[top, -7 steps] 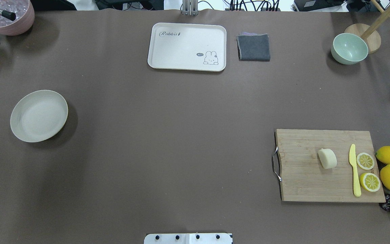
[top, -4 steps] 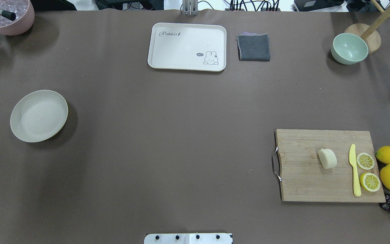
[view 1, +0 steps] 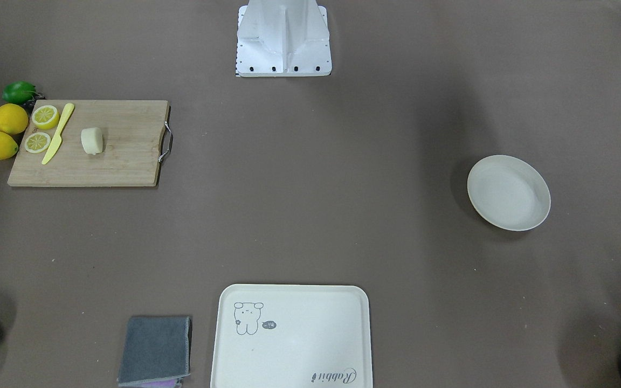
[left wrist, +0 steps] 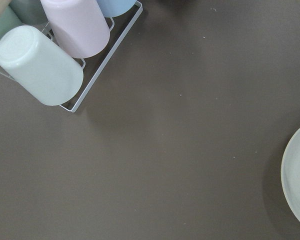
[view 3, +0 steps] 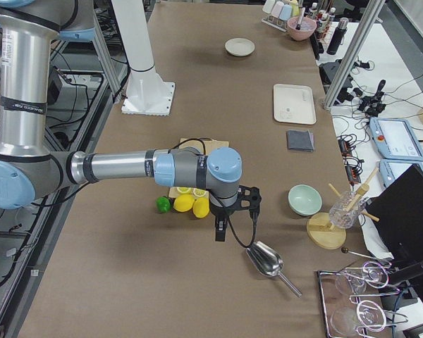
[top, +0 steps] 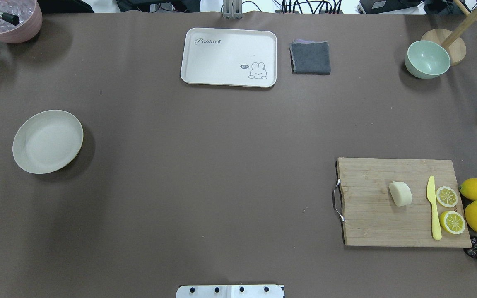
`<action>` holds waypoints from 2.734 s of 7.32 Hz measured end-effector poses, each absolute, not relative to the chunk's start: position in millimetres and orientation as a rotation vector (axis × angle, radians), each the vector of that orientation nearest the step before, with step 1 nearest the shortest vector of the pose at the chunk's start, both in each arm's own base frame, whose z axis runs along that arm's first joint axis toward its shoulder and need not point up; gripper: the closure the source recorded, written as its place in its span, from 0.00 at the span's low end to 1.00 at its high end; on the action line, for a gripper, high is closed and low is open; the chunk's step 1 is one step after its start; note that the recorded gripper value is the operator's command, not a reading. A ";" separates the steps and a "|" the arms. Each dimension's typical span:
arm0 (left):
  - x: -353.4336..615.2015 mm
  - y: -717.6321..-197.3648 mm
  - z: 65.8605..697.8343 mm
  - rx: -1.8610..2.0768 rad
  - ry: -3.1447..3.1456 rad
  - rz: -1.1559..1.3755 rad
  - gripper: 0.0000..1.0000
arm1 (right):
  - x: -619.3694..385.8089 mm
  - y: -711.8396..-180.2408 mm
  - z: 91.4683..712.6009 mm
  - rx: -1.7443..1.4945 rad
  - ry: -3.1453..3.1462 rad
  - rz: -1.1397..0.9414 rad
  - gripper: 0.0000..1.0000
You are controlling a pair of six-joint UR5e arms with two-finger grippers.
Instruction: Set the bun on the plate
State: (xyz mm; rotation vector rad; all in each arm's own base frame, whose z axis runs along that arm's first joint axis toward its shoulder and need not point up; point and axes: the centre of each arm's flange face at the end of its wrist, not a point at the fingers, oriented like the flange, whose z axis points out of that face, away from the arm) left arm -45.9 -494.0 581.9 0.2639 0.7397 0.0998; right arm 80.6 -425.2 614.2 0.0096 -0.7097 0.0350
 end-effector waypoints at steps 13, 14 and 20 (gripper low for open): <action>171.2 -507.7 626.0 0.337 0.922 0.040 0.02 | 76.3 -434.1 601.4 0.047 -0.726 0.014 0.00; 180.7 -506.9 628.5 0.328 0.923 0.054 0.02 | 75.9 -434.7 600.8 0.048 -0.728 0.012 0.00; 209.2 -501.2 632.7 0.312 0.932 0.112 1.00 | 72.6 -437.6 599.3 0.049 -0.730 0.004 0.00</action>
